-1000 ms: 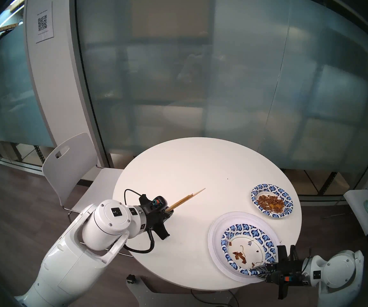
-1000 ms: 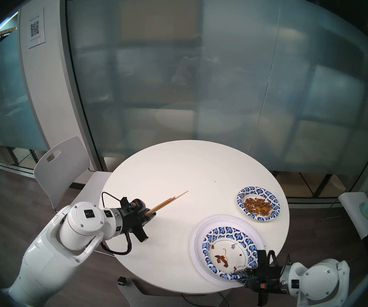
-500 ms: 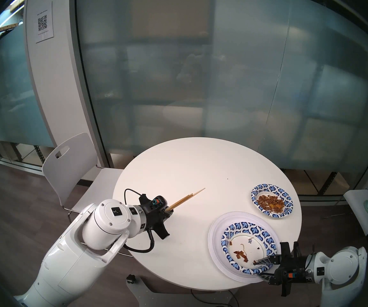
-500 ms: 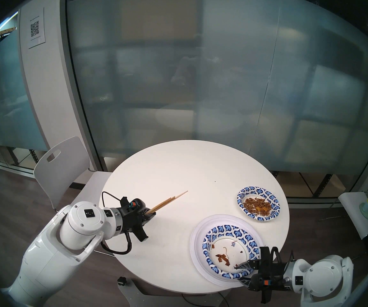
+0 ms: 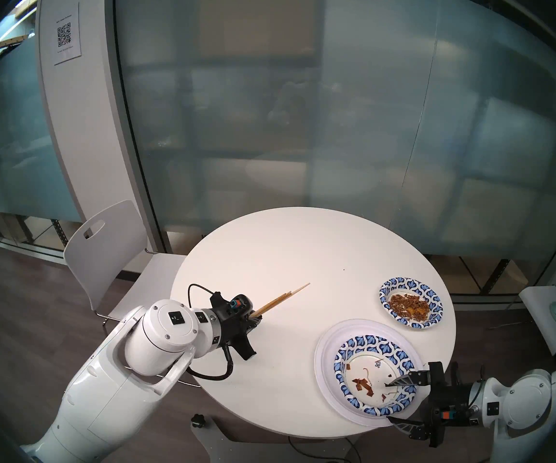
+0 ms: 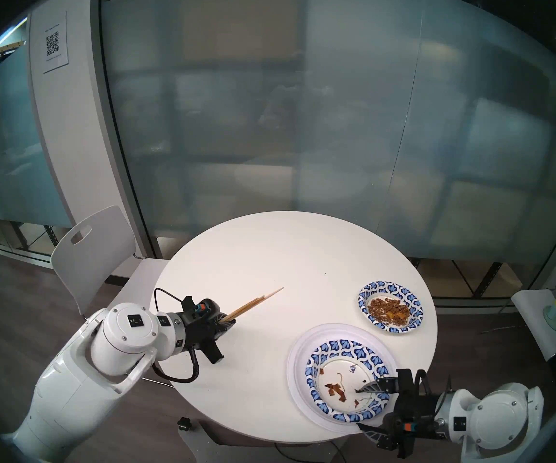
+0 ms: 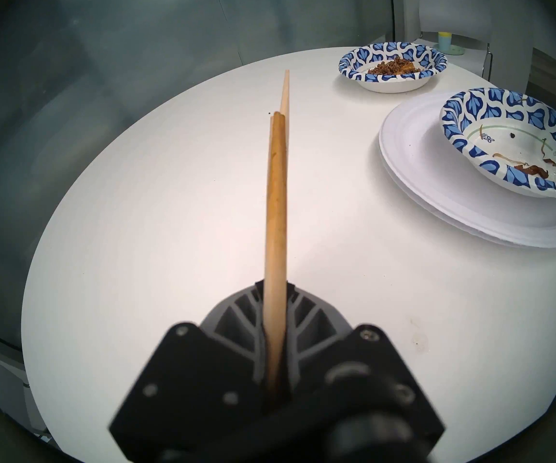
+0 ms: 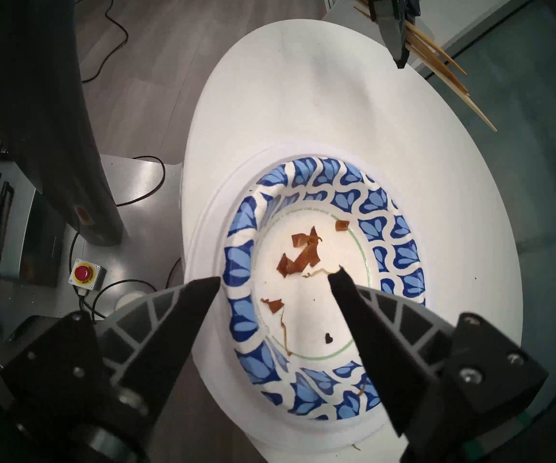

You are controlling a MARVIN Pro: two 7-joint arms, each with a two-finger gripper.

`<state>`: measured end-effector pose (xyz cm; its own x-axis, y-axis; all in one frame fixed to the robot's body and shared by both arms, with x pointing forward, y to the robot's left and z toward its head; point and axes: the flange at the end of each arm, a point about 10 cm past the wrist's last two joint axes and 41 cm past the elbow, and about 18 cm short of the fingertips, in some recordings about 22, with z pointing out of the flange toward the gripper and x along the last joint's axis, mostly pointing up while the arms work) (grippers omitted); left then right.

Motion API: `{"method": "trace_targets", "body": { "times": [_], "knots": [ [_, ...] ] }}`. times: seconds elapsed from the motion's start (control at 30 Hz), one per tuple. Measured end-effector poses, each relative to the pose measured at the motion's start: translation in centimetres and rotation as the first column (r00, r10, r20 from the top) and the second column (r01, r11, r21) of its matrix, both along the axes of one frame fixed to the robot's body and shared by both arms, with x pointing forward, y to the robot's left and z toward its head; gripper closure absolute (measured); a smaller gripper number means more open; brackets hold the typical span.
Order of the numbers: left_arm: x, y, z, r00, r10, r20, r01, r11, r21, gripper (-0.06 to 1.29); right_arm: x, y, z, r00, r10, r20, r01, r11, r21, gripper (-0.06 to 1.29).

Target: Stack the plates into one stack

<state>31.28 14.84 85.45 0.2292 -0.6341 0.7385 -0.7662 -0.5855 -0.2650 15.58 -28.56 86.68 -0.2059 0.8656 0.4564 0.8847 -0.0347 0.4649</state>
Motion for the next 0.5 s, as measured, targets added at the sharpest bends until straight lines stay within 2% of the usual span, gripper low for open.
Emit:
{"method": "trace_targets", "body": {
  "times": [0.03, 0.07, 0.2, 0.27, 0.37, 0.5],
  "knots": [
    [0.0, 0.0, 0.0, 1.000, 0.000, 0.000, 0.000, 1.000, 0.000, 1.15, -0.1, 0.0, 0.1, 1.000, -0.002, 0.000, 0.002, 1.000, 0.001, 0.46],
    [0.0, 0.0, 0.0, 1.000, 0.000, 0.000, 0.000, 1.000, 0.000, 1.15, -0.3, 0.0, 0.2, 1.000, -0.005, 0.000, 0.005, 1.000, 0.002, 0.30],
    [0.1, 0.0, -0.1, 1.000, 0.001, -0.002, -0.001, 1.000, 0.001, 1.15, -1.0, -0.4, 0.5, 1.000, -0.024, -0.005, 0.024, 0.999, 0.023, 0.28],
    [0.2, 0.0, -0.1, 1.000, 0.001, -0.002, -0.001, 1.000, 0.001, 1.15, -1.3, -0.5, 0.7, 0.999, -0.033, -0.005, 0.033, 0.999, 0.041, 0.20],
    [0.2, 0.0, -0.1, 1.000, 0.001, -0.003, -0.001, 1.000, 0.001, 1.15, -1.7, -0.7, 0.9, 0.999, -0.048, -0.002, 0.048, 0.997, 0.065, 0.19],
    [0.2, -0.1, -0.2, 1.000, -0.003, -0.005, 0.003, 1.000, 0.000, 1.15, -2.6, -1.3, 1.6, 0.994, -0.110, 0.003, 0.108, 0.983, 0.147, 0.17]
  ]
}}
